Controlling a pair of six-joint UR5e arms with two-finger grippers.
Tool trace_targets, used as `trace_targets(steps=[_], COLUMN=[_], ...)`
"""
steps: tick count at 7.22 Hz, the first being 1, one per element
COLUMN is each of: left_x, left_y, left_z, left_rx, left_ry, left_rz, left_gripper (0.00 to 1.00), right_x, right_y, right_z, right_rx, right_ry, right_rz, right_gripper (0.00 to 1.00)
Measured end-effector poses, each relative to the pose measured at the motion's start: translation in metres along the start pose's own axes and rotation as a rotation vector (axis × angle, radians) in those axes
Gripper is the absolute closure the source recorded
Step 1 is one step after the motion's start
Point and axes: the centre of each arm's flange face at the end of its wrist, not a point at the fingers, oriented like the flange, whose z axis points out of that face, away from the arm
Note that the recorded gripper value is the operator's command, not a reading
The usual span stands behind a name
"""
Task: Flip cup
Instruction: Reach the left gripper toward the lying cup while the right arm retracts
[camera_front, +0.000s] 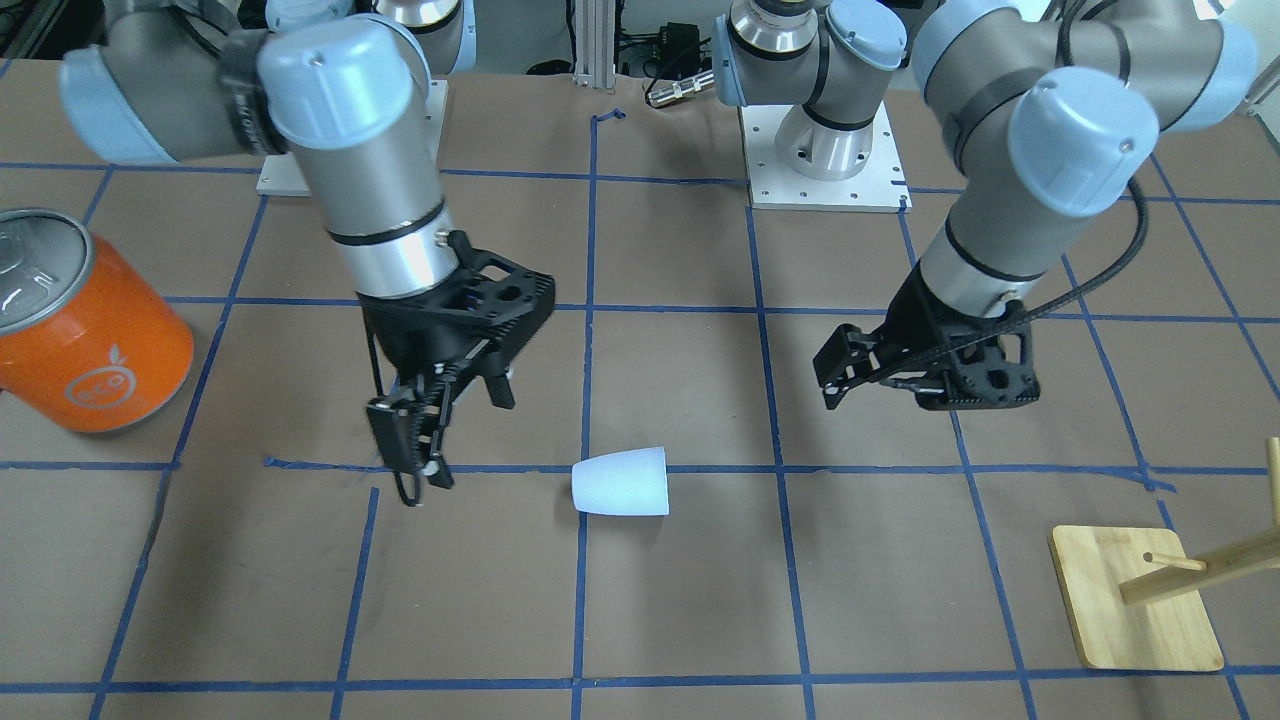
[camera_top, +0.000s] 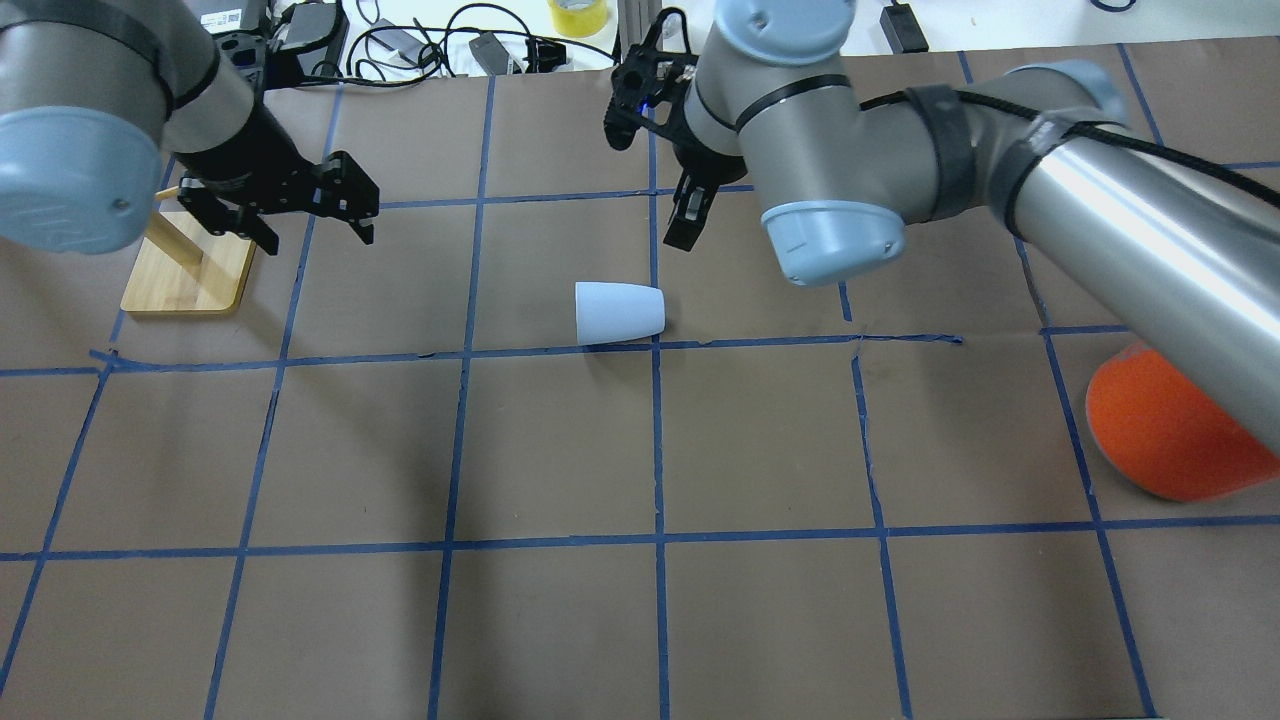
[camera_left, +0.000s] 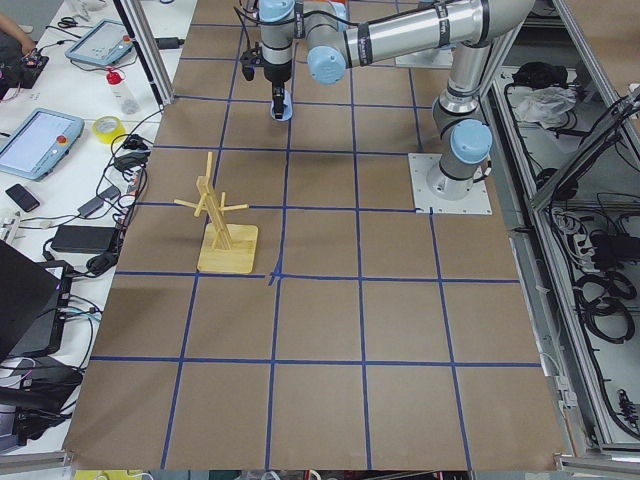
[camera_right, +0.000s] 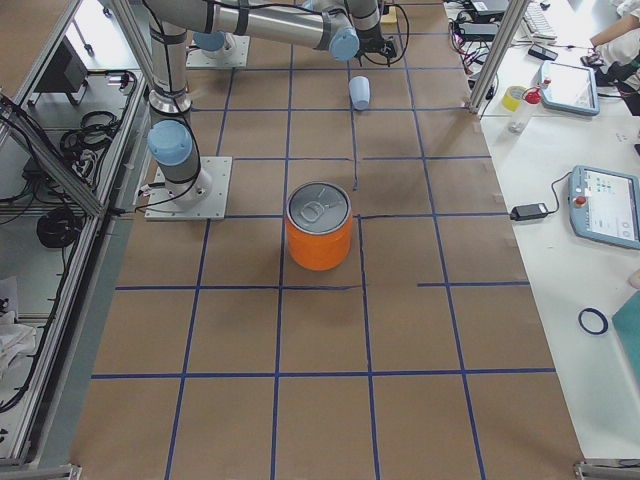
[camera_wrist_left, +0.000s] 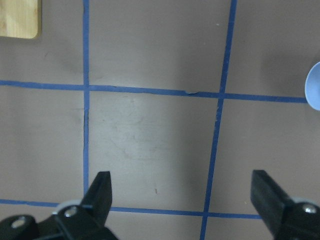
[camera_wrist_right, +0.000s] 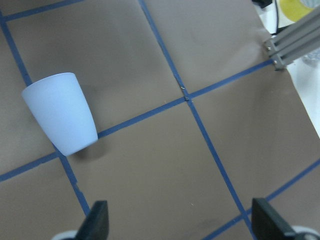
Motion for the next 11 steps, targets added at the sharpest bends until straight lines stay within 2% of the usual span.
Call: trace_targets(steps=[2, 4, 6, 7, 8, 10, 11], left_x=[0.028, 0.054, 0.071, 0.084, 0.097, 0.108, 0.114], left_y=[-0.016, -0.025, -0.026, -0.023, -0.02, -0.015, -0.012], left_z=[0.054, 0.111, 0.149, 0.157, 0.16, 0.164, 0.167], left_rx=[-0.003, -0.059, -0.109, -0.116, -0.122, -0.136, -0.145], left_ry=[0.067, 0.19, 0.24, 0.256, 0.28, 0.305, 0.313], left_rz=[0.002, 0.006, 0.003, -0.001, -0.007, -0.009, -0.002], left_gripper=[0.0, 0.0, 0.0, 0.0, 0.0, 0.0, 0.02], right_x=[0.028, 0.031, 0.029, 0.029, 0.03, 0.027, 0.023], right_y=[0.032, 0.039, 0.053, 0.068, 0.087, 0.114, 0.12], right_z=[-0.04, -0.064, -0.087, -0.102, -0.118, -0.153, -0.164], right_rx=[0.007, 0.014, -0.037, -0.079, -0.143, -0.315, -0.382], right_ry=[0.061, 0.097, 0.076, 0.05, 0.012, -0.048, -0.064], right_rz=[0.094, 0.262, 0.449, 0.517, 0.581, 0.754, 0.858], right_gripper=[0.0, 0.0, 0.0, 0.0, 0.0, 0.0, 0.0])
